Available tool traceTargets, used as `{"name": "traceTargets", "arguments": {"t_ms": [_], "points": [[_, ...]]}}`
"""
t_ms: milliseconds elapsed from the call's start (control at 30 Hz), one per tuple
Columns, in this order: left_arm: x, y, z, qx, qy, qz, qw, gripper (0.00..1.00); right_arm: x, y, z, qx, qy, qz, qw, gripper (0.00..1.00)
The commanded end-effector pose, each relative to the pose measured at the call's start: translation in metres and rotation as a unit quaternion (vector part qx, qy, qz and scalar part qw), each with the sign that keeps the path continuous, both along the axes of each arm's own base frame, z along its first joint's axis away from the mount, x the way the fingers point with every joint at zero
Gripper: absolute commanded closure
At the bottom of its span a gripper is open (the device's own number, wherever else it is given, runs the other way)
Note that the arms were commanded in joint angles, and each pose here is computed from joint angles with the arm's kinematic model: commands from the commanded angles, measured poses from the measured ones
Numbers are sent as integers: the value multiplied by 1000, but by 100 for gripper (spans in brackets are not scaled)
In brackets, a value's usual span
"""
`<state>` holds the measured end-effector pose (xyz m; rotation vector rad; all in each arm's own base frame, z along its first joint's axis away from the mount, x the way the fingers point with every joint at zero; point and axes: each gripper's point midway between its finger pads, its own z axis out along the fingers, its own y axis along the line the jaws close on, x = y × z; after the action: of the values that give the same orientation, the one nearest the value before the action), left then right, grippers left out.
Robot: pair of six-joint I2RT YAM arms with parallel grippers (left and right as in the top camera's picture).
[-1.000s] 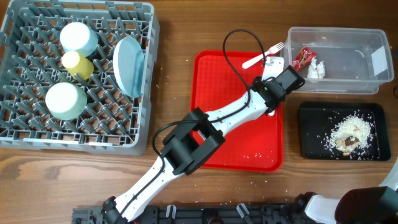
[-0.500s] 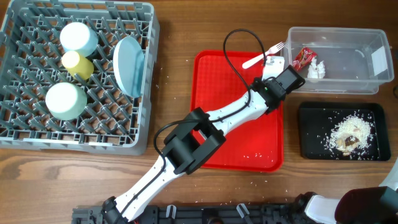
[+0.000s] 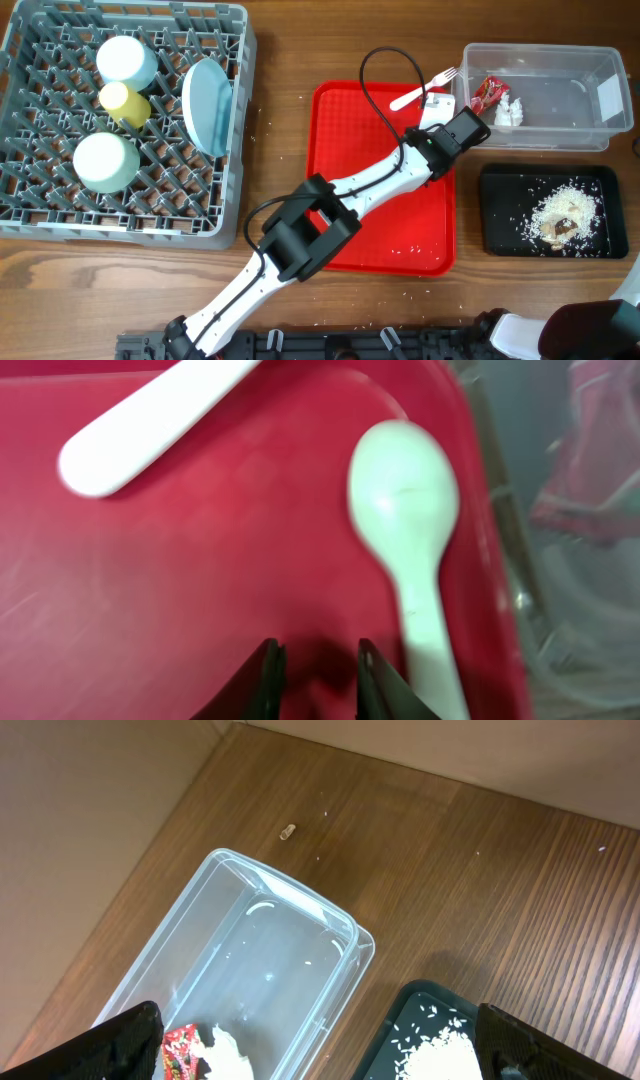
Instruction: Sort waste into correct bins and load items into the dishwasher rack
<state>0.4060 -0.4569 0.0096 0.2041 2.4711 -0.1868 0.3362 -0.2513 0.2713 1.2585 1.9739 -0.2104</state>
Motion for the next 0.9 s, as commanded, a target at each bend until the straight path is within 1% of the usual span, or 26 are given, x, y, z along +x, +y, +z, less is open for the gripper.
{"name": "traceTargets", "arguments": {"t_ms": [0,33,67,100,167,200,267,300,333,367,400,433,467,500,533,567,600,633,667,700,733,800,867], "points": [[11,35,31,-5,26,21,999,66,-2,-5,1,-11,7,-3,1000,0],[20,48,62,-17,19,33,999,60,-2,-5,1,-11,8,-3,1000,0],[26,60,86,-26,11,43,999,34,-2,-5,1,-11,8,-3,1000,0],[31,77,117,-36,3,56,998,23,-2,-5,1,-11,8,-3,1000,0],[40,111,161,-48,-10,81,995,21,-2,-5,1,-11,8,-3,1000,0],[48,139,184,-54,-16,105,993,0,-2,-5,1,-11,7,-3,1000,0],[60,185,205,-73,-2,135,988,0,0,-5,2,-12,4,-2,1000,0],[64,198,209,-88,6,141,986,0,6,-2,4,-5,-10,11,1000,0],[74,217,216,-113,14,152,982,0,22,16,7,26,-43,61,997,0],[79,230,222,-128,17,158,979,0,26,23,7,40,-51,78,995,0],[84,246,232,-147,16,166,975,0,27,25,6,45,-53,83,994,0],[88,265,247,-165,8,176,970,0,30,29,7,69,-71,73,992,0],[90,283,261,-172,-7,188,967,0,33,36,7,125,-106,42,986,0],[89,299,280,-172,-27,187,967,0,34,56,1,220,-130,16,967,0],[86,310,295,-172,-44,186,966,0,29,83,-8,298,-118,28,947,0],[81,328,320,-182,-70,196,961,0,31,120,-4,389,-122,70,911,0],[77,337,331,-187,-81,201,958,0,37,135,6,402,-135,117,898,0],[73,352,348,-194,-99,212,953,0,53,164,30,398,-168,222,874,0],[68,369,362,-200,-114,227,946,0,60,184,38,407,-173,251,861,0],[66,382,370,-202,-125,237,942,0,64,198,37,416,-164,242,861,0],[62,405,380,-203,-140,257,934,0,74,230,33,404,-140,232,874,0],[59,441,386,-199,-150,292,923,0,78,272,20,364,-99,176,909,0],[55,483,381,-189,-149,336,911,0,81,316,12,349,-83,158,920,0]]}}
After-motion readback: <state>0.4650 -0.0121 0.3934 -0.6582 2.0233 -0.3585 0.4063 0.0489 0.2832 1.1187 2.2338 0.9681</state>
